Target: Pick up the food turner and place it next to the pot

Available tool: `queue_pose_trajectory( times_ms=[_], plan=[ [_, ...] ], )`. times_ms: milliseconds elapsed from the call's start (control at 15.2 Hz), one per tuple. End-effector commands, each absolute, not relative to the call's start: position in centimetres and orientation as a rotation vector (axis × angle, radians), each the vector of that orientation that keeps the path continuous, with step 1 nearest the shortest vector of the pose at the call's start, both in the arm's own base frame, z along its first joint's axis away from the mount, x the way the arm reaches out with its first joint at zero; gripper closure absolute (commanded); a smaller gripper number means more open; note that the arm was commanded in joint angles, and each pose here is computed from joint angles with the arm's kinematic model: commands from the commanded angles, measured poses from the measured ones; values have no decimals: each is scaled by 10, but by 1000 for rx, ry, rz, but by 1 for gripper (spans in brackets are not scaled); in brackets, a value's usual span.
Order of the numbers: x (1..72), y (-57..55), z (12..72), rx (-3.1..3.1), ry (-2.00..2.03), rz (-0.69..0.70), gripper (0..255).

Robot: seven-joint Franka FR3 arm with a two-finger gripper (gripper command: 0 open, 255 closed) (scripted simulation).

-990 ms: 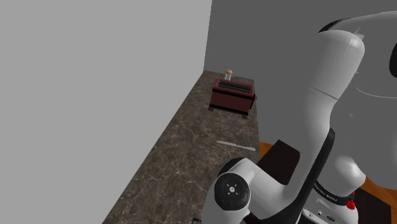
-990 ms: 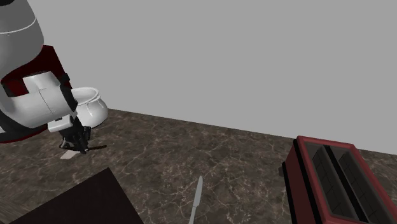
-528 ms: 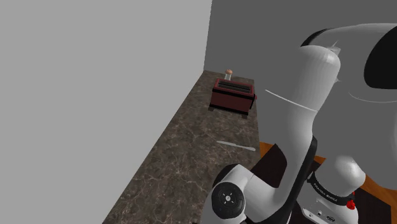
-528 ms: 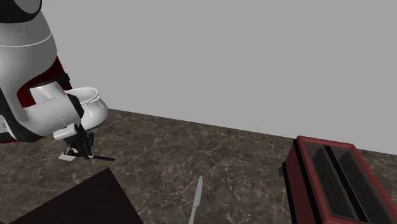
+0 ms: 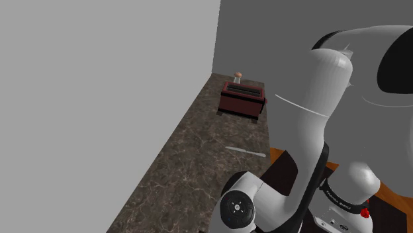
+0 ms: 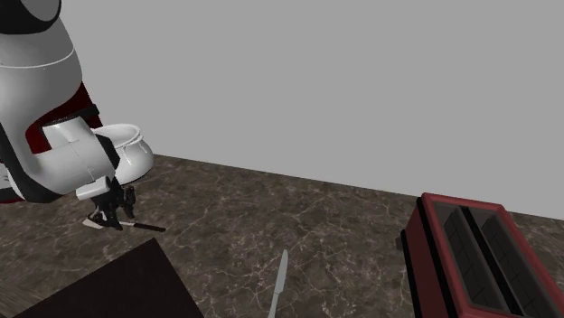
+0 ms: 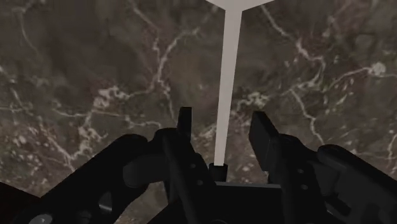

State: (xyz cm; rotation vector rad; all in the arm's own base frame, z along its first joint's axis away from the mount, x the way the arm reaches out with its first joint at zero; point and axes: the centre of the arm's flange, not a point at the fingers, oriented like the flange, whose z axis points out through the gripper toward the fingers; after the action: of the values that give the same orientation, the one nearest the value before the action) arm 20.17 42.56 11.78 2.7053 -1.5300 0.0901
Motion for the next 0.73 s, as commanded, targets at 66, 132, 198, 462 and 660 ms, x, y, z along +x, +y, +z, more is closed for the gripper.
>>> queue_pose_trajectory(
  times_ms=[66,132,198,462,660],
  plan=[
    [202,426,118,2705,-1530,90,0],
    [202,426,118,2705,-1530,90,0],
    [202,426,118,2705,-1530,90,0],
    [200,428,157,2705,-1530,90,0],
    [200,428,168,2705,-1530,90,0]
  ],
)
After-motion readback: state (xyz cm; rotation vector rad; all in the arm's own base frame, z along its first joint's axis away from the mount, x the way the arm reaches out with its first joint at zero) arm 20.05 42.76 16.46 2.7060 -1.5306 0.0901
